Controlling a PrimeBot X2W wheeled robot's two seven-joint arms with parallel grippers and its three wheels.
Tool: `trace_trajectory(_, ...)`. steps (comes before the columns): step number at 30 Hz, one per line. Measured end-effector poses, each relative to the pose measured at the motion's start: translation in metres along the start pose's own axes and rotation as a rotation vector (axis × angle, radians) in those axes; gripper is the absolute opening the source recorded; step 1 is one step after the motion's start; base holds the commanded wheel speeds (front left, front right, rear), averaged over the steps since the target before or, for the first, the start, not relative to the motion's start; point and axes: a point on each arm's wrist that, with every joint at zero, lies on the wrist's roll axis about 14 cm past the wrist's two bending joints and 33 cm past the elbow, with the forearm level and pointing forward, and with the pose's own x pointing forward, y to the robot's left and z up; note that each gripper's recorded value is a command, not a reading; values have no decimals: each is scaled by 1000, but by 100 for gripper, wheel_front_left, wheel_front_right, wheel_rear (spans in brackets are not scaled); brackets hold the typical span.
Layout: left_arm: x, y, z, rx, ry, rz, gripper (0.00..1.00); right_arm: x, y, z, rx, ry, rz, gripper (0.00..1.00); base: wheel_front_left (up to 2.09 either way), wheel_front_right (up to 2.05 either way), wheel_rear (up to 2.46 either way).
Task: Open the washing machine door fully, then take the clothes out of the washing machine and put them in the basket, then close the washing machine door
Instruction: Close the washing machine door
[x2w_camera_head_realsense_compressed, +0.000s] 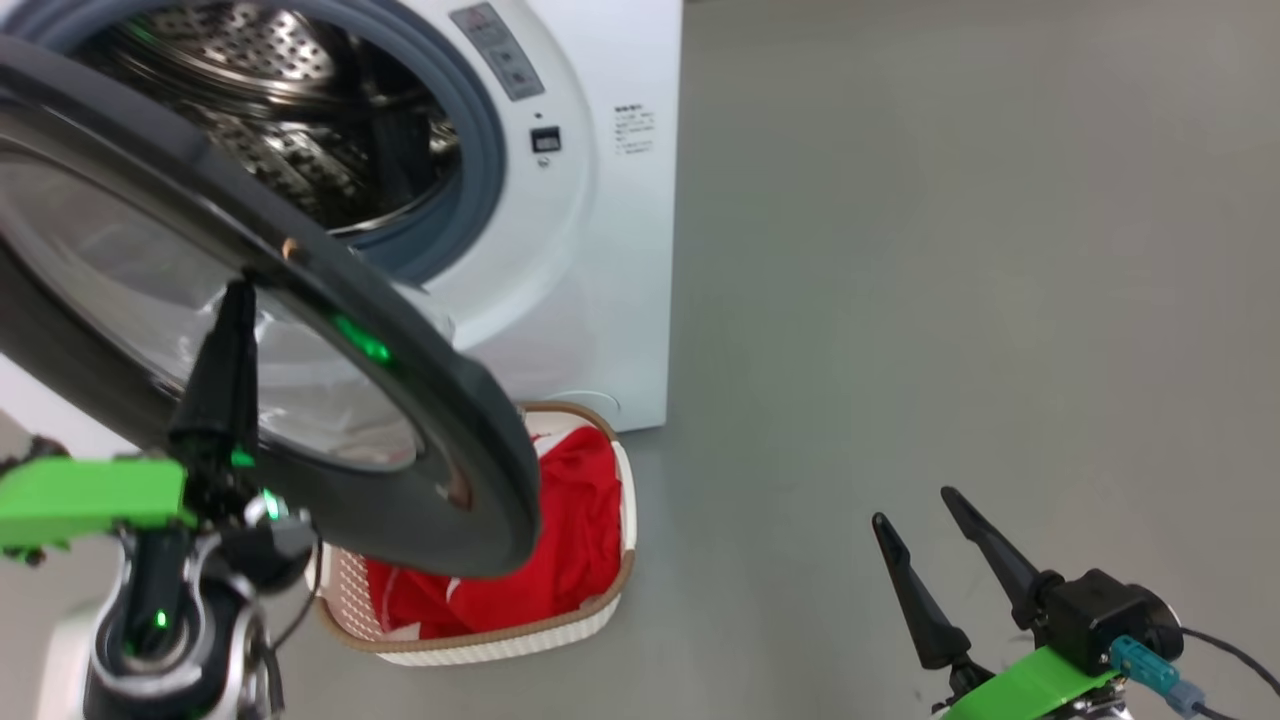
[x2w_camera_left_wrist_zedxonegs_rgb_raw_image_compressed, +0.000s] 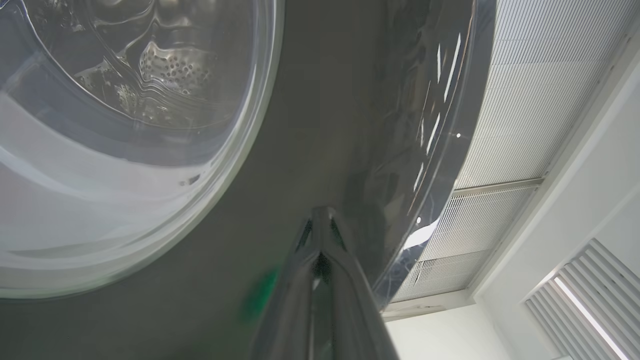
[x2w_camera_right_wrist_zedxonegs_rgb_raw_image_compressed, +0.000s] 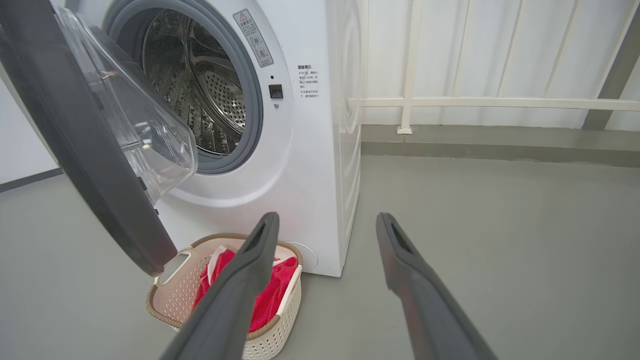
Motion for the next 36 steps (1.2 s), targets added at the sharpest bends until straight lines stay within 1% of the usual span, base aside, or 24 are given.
trace_trajectory(15,69,18,-18,-1,-29,35,0,11,-18,-6,-10,24,-44,100,0,0,0)
trace_trajectory(25,116,20,-35,-54,-10,29,0,23,-25,-10,-19,36,-52,100,0,0,0)
trace_trajectory(31,133,23,-47,-64,14,29,0,23,-29,-12,-23,44,-61,100,0,0,0)
trace_trajectory(36,135,21,-55,-63,39,9,0,22,-31,-10,-24,37,-67,100,0,0,0)
